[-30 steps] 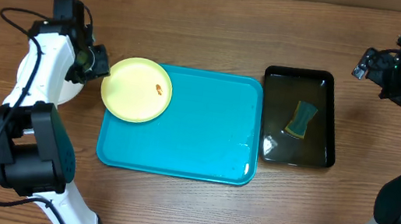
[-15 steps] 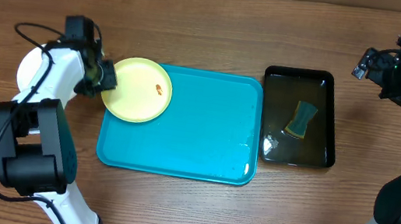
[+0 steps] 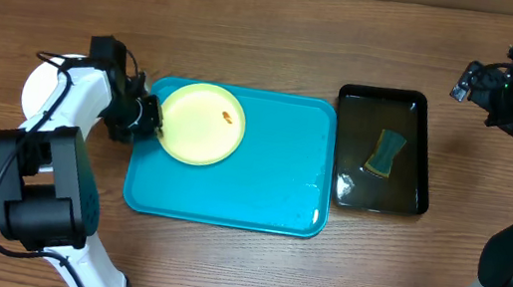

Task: Clean dirty plates on tray and stack at the side
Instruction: 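Move the left gripper to the yellow plate rim on the teal tray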

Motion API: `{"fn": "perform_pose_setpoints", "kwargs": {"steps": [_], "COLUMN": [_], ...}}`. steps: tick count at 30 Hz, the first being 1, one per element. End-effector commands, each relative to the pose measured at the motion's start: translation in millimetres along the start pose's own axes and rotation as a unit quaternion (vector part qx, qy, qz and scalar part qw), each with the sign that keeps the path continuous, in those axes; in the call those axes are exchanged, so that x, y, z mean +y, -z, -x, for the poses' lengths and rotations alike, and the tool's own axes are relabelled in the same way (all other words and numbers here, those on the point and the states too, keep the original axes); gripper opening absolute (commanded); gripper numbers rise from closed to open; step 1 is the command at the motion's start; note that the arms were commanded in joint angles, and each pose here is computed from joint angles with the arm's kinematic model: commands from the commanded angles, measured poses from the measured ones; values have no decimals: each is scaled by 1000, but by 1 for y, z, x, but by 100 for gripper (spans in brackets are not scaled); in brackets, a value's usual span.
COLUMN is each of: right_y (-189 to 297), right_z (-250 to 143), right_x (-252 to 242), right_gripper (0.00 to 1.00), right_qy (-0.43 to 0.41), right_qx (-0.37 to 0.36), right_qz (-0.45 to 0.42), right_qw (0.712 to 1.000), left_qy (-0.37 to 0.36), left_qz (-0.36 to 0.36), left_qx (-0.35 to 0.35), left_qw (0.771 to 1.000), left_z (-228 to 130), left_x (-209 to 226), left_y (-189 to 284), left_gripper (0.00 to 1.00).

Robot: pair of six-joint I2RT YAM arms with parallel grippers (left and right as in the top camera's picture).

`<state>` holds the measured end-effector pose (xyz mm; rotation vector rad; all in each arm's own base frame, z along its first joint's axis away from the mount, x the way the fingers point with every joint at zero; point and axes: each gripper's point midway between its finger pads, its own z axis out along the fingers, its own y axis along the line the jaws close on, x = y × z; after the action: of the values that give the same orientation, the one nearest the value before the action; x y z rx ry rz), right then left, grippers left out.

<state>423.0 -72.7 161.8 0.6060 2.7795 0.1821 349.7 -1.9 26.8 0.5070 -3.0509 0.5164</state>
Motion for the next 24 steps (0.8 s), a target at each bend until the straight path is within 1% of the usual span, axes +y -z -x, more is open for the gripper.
{"fn": "perform_pose_setpoints", "kwargs": {"steps": [1,5,7,9,10,16,19,21,22,24], "right_y": [6,6,6,6,6,6,6,6,6,6], "right_z": [5,5,5,5,5,5,5,5,5,5], "right_x": [0,0,0,1,0,0,0,0,0,0], "right_gripper": [100,100,100,100,100,100,100,100,100,100], "right_qy": [-2,-2,-2,-2,-2,-2,-2,-2,-2,-2], "right_qx": [-12,-12,-12,-12,-12,-12,-12,-12,-12,-12], "right_qz": [2,2,2,2,2,2,2,2,2,2], "right_qw": [1000,1000,1000,1000,1000,1000,1000,1000,1000,1000], "left_qy": [-14,-39,-53,-63,-64,-59,-39,-34,-34,-37], "left_qz": [-54,-34,-27,-6,8,88,148,175,184,187], "left_qx": [28,42,41,32,26,-21,-46,-61,-69,-85], "left_qw": [998,998,997,997,998,994,987,982,980,978], "left_z": [-18,-29,-30,-26,-23,0,10,16,19,26], "left_x": [-36,-47,-53,-54,-54,-48,-27,-17,-13,-12], "left_y": [1,-5,-7,-4,-1,24,30,32,32,30], "left_gripper": [17,31,34,40,41,43,42,42,40,30]}}
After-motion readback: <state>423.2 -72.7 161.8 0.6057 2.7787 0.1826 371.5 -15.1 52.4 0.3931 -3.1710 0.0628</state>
